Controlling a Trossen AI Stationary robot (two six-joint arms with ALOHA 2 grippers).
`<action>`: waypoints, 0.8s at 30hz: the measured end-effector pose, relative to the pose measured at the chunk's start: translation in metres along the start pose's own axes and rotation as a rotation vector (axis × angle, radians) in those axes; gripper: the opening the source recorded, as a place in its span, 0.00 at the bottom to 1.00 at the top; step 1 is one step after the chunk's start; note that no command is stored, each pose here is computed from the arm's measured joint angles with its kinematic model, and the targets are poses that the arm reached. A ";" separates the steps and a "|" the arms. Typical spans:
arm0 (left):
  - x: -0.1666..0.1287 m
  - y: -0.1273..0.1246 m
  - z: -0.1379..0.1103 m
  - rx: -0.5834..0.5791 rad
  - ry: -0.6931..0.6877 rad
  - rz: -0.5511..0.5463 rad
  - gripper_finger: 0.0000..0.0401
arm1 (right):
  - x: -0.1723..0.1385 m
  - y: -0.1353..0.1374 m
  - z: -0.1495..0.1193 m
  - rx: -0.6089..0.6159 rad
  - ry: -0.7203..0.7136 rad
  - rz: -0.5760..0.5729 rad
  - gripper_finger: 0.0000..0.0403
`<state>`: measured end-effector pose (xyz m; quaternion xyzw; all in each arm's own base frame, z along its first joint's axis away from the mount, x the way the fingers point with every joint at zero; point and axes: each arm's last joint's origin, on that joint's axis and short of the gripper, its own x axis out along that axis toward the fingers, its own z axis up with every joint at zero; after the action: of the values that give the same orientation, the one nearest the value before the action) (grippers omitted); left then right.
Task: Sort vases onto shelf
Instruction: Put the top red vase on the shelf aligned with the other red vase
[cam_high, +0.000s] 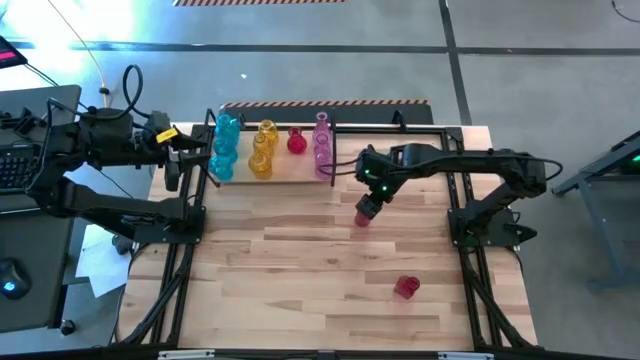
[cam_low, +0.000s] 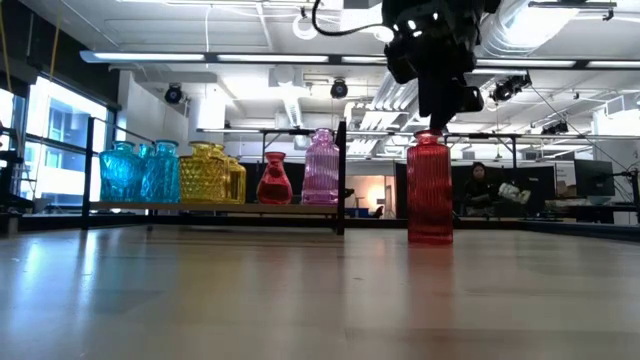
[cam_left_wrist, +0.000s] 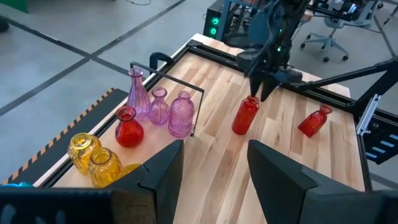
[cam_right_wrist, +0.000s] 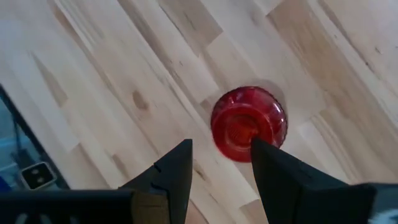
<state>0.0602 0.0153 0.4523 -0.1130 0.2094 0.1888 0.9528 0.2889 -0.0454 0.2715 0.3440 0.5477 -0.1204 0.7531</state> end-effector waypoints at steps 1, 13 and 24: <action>0.000 0.000 0.000 0.000 0.000 0.000 0.42 | 0.003 0.000 0.001 -0.005 0.006 -0.009 0.36; 0.000 0.000 0.000 0.000 0.000 0.000 0.42 | 0.007 -0.009 0.008 0.002 0.001 -0.043 0.36; 0.000 0.000 0.000 0.009 0.000 0.000 0.42 | 0.003 -0.008 0.007 0.035 -0.001 -0.015 0.36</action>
<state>0.0602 0.0153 0.4523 -0.1088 0.2102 0.1877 0.9533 0.2906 -0.0548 0.2667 0.3530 0.5478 -0.1357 0.7462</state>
